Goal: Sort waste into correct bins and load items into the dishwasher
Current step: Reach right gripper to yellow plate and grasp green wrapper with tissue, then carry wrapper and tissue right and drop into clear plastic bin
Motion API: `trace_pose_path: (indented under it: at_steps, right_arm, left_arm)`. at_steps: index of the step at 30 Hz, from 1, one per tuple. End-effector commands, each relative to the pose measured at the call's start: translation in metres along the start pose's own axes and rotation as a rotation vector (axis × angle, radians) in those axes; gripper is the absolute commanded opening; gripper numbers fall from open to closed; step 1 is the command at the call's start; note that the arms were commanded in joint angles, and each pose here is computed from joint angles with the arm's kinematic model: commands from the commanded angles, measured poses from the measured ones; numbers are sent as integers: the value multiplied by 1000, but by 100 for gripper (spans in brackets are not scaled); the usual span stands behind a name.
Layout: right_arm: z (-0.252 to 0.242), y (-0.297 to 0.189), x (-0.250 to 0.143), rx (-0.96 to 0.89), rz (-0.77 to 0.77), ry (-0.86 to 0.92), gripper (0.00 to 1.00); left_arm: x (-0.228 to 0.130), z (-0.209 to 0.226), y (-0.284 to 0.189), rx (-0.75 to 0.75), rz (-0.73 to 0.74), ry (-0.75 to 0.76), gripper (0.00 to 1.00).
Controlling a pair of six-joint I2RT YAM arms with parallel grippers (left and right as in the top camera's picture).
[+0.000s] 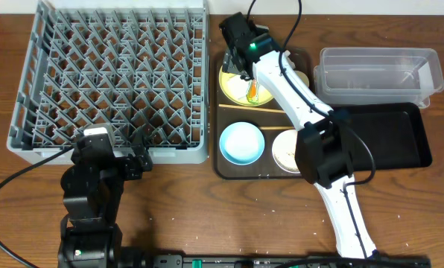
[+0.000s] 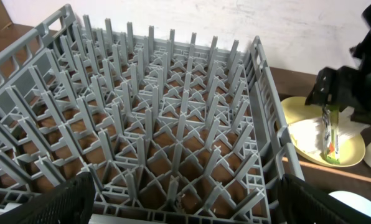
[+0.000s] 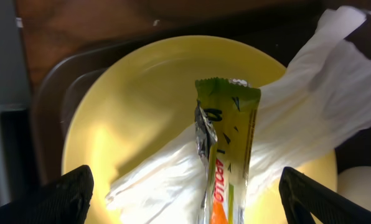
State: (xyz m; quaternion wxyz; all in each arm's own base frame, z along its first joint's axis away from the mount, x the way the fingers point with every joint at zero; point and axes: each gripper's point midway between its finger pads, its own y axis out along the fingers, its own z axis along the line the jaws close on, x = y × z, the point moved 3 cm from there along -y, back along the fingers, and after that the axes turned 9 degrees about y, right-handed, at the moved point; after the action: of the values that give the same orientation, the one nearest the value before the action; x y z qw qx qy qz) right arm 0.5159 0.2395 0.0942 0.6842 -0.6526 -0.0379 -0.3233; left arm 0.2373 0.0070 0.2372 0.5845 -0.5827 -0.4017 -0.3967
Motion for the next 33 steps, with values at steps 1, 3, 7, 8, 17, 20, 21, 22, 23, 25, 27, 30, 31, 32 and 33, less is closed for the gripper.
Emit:
trace_pose_path:
  at_steps: [1,3,7,8,17,20,21,22,23,25,27,30,31,32,33]
  right_arm:
    - [-10,18,-5,-43,-13,43,93]
    - [-12,24,-10,-48,-9,57,93]
    - [-19,40,-25,-46,35,79,89]
    - [-20,41,-27,-47,40,87,89]
    - [-32,55,-39,-71,64,145,69]
    - [-32,57,-40,-70,64,144,27]
    - [-32,57,-40,-69,63,145,14]
    - [-32,57,-40,-68,63,144,2]
    - [-32,57,-40,-67,63,144,1]
    - [-29,57,-40,-51,68,115,1]
    - [-19,51,-37,0,84,54,1]
    - [-1,30,-25,91,88,-32,1]
    - [3,18,-18,118,83,-46,1]
    - [7,4,-10,145,77,-53,1]
    - [10,-11,-1,171,69,-54,1]
  left_arm:
    - [7,-1,-3,-6,-17,9,95]
    - [7,-1,-3,-6,-17,9,95]
    - [7,-1,-3,-6,-18,9,95]
    - [7,-1,-3,-6,-17,9,95]
    - [7,-1,-3,-6,-17,9,95]
    - [7,-1,-3,-6,-17,9,95]
    - [7,-1,-3,-6,-18,9,95]
    - [7,-1,-3,-6,-18,9,95]
    - [7,-1,-3,-6,-18,9,95]
    - [7,-1,-3,-6,-17,9,95]
    - [7,-1,-3,-6,-17,9,95]
    - [7,-1,-3,-6,-17,9,95]
    - [7,-1,-3,-6,-18,9,95]
    - [7,-1,-3,-6,-17,9,95]
    - [7,-1,-3,-6,-17,9,95]
